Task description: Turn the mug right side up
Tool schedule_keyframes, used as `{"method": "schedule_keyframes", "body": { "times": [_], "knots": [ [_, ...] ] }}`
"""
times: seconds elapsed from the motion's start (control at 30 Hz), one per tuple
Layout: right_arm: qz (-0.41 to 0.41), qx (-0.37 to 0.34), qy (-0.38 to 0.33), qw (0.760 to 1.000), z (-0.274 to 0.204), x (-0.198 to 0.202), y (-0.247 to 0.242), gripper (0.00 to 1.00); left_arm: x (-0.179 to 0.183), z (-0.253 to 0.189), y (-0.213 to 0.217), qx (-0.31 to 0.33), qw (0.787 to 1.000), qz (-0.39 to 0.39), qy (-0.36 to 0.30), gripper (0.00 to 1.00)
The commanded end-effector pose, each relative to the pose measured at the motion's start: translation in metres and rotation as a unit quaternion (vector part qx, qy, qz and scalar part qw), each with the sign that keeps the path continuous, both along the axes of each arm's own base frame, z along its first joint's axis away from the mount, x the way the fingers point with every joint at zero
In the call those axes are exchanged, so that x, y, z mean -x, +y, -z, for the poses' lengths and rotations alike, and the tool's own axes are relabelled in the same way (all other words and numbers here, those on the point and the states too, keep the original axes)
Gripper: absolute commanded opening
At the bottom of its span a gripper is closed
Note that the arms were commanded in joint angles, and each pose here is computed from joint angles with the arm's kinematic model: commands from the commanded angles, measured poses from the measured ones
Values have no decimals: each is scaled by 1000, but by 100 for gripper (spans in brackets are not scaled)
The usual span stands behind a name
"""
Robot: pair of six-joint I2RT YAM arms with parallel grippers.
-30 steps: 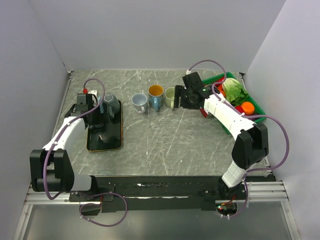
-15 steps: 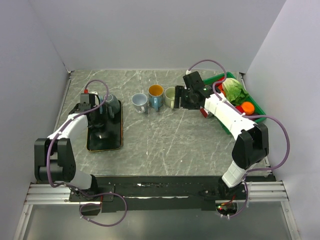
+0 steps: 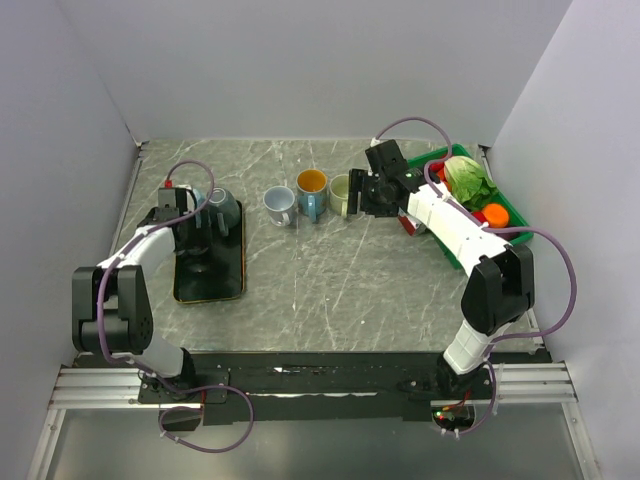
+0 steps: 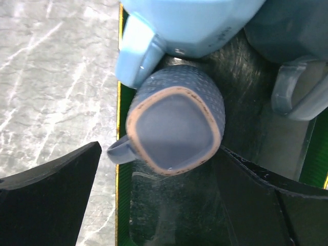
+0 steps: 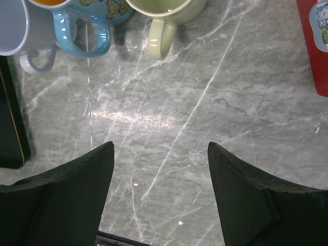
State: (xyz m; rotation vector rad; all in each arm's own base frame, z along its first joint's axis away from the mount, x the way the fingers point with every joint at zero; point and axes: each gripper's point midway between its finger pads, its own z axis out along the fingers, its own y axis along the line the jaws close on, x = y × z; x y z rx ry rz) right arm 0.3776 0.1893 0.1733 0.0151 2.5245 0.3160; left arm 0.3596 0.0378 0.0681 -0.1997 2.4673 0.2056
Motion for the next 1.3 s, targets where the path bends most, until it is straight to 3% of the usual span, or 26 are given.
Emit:
{"method": "schedule_keyframes", "body": {
  "times": [0.0,0.1,0.13,0.5,0.73,1.17,1.27],
  "knots": [
    [4,-9,-20,1000,-16,-9,0,80,-12,-7,-7,20,1000,5,-19,97],
    [5,-10,-22,1000,-15,-8,-2,80,-10,-9,-10,27,999,10,-23,100],
    [4,-12,-22,1000,-15,-7,-1,80,-10,-13,-11,31,999,11,-30,94],
    [8,-30,-12,999,-2,5,-2,79,6,-11,-33,71,997,30,-20,66],
    [8,-36,-5,999,3,11,-2,79,11,-4,-48,48,998,45,-8,47],
    [7,-39,-5,999,3,14,-2,77,2,1,-40,26,999,-17,-13,47],
    [8,-38,-6,999,3,14,-3,77,-2,-1,-39,27,999,-27,-19,42]
  ]
}}
